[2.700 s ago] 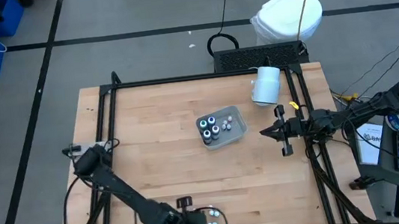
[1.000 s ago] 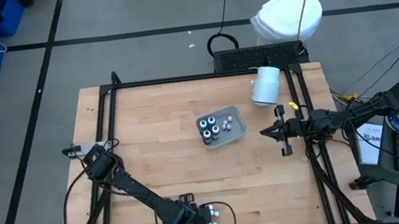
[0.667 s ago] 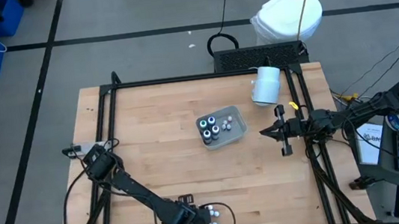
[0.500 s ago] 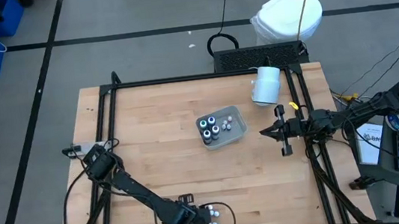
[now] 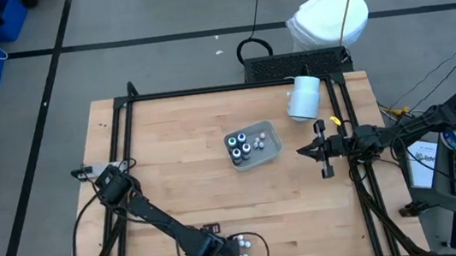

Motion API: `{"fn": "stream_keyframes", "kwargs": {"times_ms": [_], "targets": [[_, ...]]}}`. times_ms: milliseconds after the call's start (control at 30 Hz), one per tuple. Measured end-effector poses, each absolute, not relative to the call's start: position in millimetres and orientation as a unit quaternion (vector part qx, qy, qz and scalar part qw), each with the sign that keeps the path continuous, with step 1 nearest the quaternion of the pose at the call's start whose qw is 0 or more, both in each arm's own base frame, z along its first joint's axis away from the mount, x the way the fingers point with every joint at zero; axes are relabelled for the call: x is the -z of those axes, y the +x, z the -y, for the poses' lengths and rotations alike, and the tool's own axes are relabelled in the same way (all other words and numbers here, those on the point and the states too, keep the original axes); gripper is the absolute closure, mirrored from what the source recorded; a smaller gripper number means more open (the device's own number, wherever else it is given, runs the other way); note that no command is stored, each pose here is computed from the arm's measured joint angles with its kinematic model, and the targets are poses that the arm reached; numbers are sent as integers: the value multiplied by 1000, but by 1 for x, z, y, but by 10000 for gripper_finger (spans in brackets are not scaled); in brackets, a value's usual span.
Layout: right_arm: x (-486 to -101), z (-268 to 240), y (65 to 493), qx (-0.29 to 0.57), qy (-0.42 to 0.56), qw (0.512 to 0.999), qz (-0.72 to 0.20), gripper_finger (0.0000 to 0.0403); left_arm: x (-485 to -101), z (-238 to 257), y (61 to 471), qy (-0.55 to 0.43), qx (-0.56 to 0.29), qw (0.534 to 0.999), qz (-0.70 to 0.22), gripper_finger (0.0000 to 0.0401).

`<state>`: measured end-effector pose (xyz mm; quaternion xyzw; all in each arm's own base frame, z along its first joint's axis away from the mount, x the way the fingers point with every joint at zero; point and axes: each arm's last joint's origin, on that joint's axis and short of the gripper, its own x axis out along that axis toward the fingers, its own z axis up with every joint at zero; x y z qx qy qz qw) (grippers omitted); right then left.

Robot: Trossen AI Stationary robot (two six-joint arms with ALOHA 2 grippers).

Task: Pick & Place food coloring
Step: Put the small yellow food coloring bottle into the gray bin

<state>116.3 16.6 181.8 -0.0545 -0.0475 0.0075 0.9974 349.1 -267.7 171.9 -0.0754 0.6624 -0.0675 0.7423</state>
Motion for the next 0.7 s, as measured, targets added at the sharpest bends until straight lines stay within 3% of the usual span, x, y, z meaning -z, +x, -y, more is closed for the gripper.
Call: {"fn": "stream_keyframes", "kwargs": {"times_ms": [200,367,533,700], "targets": [[-182,-17,116,-7,-54,997,48,403,-217,257,343,-62,61,735,-673,336],[-182,-17,116,-7,-53,997,51,403,-280,239,350,7,64,797,-601,336],[-183,-17,116,-7,-52,997,53,403,-342,195,373,50,3,867,-496,336],[-183,-17,116,-8,-45,997,55,403,-359,136,402,57,-10,882,-467,336]]}}
